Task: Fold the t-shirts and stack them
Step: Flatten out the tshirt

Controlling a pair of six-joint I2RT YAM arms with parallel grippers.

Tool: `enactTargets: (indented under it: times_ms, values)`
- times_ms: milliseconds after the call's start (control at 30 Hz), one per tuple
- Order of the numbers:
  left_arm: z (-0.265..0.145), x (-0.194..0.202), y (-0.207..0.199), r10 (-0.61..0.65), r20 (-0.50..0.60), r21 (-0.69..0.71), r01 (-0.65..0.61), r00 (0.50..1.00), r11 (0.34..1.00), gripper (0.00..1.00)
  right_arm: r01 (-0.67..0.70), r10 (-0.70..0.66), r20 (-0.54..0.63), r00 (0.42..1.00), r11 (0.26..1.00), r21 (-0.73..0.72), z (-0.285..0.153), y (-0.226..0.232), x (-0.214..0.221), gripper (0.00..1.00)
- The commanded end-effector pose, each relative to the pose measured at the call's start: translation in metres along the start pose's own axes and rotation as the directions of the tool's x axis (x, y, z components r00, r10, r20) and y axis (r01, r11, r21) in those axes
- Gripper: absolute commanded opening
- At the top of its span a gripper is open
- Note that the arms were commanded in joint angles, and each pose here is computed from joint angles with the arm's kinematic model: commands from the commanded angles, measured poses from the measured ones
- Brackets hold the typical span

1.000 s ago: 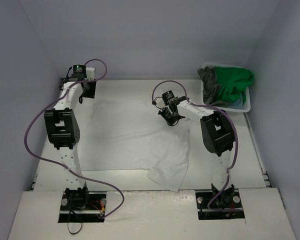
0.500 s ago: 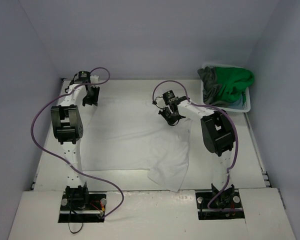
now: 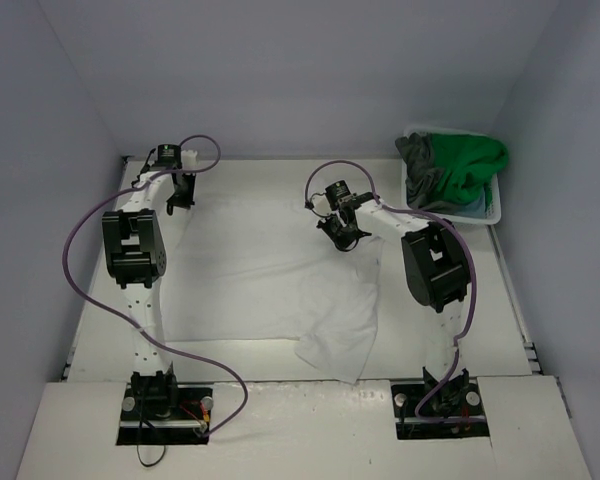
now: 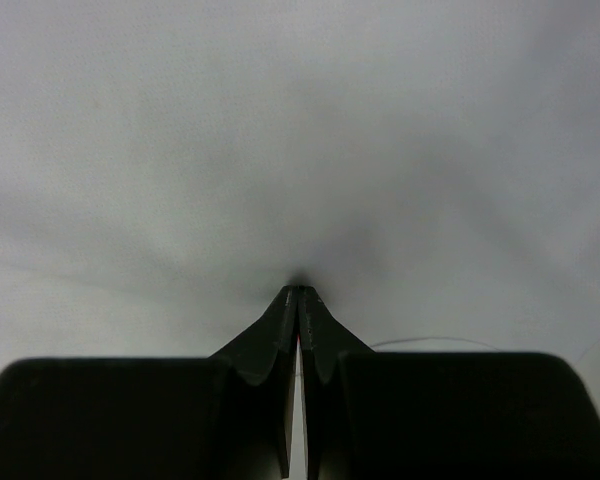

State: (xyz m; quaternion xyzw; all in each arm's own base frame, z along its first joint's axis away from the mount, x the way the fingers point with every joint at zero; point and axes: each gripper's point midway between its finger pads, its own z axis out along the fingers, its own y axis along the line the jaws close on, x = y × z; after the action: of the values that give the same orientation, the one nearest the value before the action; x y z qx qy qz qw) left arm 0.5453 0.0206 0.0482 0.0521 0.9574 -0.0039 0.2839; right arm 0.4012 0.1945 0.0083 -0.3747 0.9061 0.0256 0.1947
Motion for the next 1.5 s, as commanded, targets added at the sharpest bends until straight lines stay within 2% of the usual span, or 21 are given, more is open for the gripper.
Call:
enactTargets:
  times_ms: [0, 200, 433, 733, 800, 833, 967, 1167, 1267, 1300, 1367, 1400, 1467]
  values:
    - [-0.043, -0.055, 0.019, 0.019, 0.202, -0.096, 0.001, 0.979, 0.995, 0.0, -0.029, 0.021, -0.087, 0.996, 0.996, -0.085, 0.016, 0.022, 0.03, 0.0]
    - [-0.048, -0.07, 0.038, 0.038, 0.282, -0.211, 0.023, 0.959, 0.977, 0.0, -0.031, 0.023, -0.098, 0.995, 0.996, -0.087, 0.02, 0.023, 0.034, 0.0]
    - [-0.049, -0.09, 0.037, 0.063, 0.355, -0.241, 0.026, 0.933, 0.97, 0.0, -0.036, 0.026, -0.107, 0.994, 0.995, -0.095, 0.024, 0.025, 0.037, 0.0]
    - [-0.025, -0.107, 0.03, 0.104, 0.351, -0.256, -0.011, 0.931, 0.967, 0.0, -0.041, 0.029, -0.122, 0.992, 0.994, -0.097, 0.027, 0.026, 0.042, 0.0]
    - [-0.026, -0.108, 0.036, 0.105, 0.347, -0.281, -0.003, 0.932, 0.96, 0.12, -0.044, 0.033, -0.126, 0.991, 0.995, -0.089, 0.029, 0.025, 0.042, 0.0]
    - [-0.024, -0.107, 0.037, 0.106, 0.339, -0.289, -0.004, 0.935, 0.957, 0.28, -0.044, 0.033, -0.124, 0.992, 0.995, -0.087, 0.029, 0.024, 0.042, 0.0]
    - [-0.033, -0.104, 0.047, 0.125, 0.32, -0.345, -0.007, 0.939, 0.939, 0.52, -0.048, 0.04, -0.117, 0.992, 0.997, -0.067, 0.025, 0.021, 0.039, 0.03]
    - [-0.078, -0.107, 0.054, 0.154, 0.329, -0.394, -0.013, 0.932, 0.919, 0.55, -0.059, 0.06, -0.071, 0.996, 0.998, 0.014, 0.008, 0.004, 0.027, 0.14]
    - [-0.111, -0.109, 0.033, 0.174, 0.353, -0.372, -0.033, 0.919, 0.928, 0.55, -0.073, 0.075, -0.02, 0.997, 0.995, 0.07, -0.01, -0.011, 0.016, 0.16]
    - [-0.135, -0.114, 0.031, 0.175, 0.384, -0.366, -0.025, 0.906, 0.93, 0.55, -0.089, 0.09, -0.004, 0.996, 0.992, 0.089, -0.016, -0.02, 0.014, 0.17]
    - [-0.147, -0.101, 0.019, 0.17, 0.367, -0.316, -0.05, 0.915, 0.947, 0.55, -0.103, 0.097, 0.062, 0.993, 0.988, 0.117, -0.039, -0.032, -0.001, 0.17]
    - [-0.171, -0.103, 0.014, 0.172, 0.395, -0.298, -0.051, 0.902, 0.953, 0.55, -0.112, 0.103, 0.085, 0.991, 0.987, 0.116, -0.048, -0.036, -0.004, 0.19]
    - [-0.179, -0.081, 0.003, 0.181, 0.359, -0.262, -0.088, 0.916, 0.961, 0.55, -0.102, 0.085, 0.154, 0.984, 0.989, 0.111, -0.075, -0.036, -0.018, 0.23]
